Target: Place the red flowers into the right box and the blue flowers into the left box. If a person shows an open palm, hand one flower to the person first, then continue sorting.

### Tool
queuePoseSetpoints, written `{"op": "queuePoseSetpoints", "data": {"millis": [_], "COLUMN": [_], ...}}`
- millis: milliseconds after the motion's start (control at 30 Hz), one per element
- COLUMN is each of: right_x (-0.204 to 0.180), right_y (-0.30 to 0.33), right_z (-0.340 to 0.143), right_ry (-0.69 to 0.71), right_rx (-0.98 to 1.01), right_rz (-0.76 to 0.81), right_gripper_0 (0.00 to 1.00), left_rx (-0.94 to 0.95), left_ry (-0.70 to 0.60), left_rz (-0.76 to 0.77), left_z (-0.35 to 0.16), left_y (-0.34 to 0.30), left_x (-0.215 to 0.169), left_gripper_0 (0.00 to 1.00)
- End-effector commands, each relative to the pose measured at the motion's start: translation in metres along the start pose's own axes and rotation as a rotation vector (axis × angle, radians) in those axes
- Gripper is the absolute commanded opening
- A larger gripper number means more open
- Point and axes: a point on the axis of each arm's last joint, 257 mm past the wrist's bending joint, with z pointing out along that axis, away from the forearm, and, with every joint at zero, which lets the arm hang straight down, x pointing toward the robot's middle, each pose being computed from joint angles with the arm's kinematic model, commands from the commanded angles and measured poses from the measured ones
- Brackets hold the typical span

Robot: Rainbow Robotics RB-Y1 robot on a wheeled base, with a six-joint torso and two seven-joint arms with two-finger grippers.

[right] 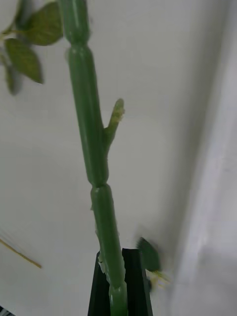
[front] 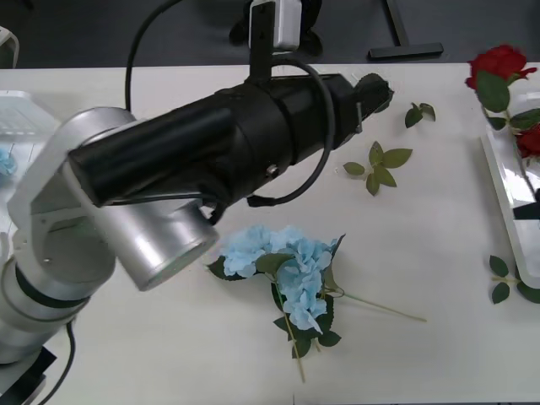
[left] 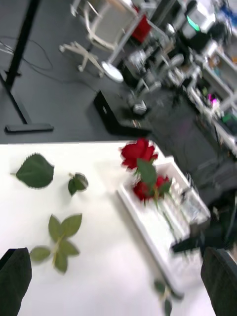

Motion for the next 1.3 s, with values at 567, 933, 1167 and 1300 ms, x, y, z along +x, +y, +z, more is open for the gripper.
{"op": "queuePoseSetpoints", "data": {"millis": [567,933,1167,1300], "right_x": [0.048,0.054,0.046,0.037], "right_y": [-0.179,-0.197,-0.196,-0.190], "right_z": [-0.091,-0.061,-0.062,-0.060], "right_ry": [0.137,0.104,0.094,0.083], "right_rx": [0.544,0.596,0.599,0.585], "right_rz": [0.075,0.037,0.016,-0.011], "right_gripper_0": [0.00,0.05,0.78,0.82], "left_rx": [-0.224,-0.408,-0.545,-0.617], "left_ry": [0.766,0.829,0.755,0.713], "left_rz": [0.021,-0.203,-0.244,-0.275], "left_z": [-0.175,-0.187,-0.163,-0.149], "left_y": [0.081,0.086,0.114,0.134], "left_x": [0.204,0.262,0.295,0.308], "left_gripper_0": [1.00,1.00,1.00,1.00]}}
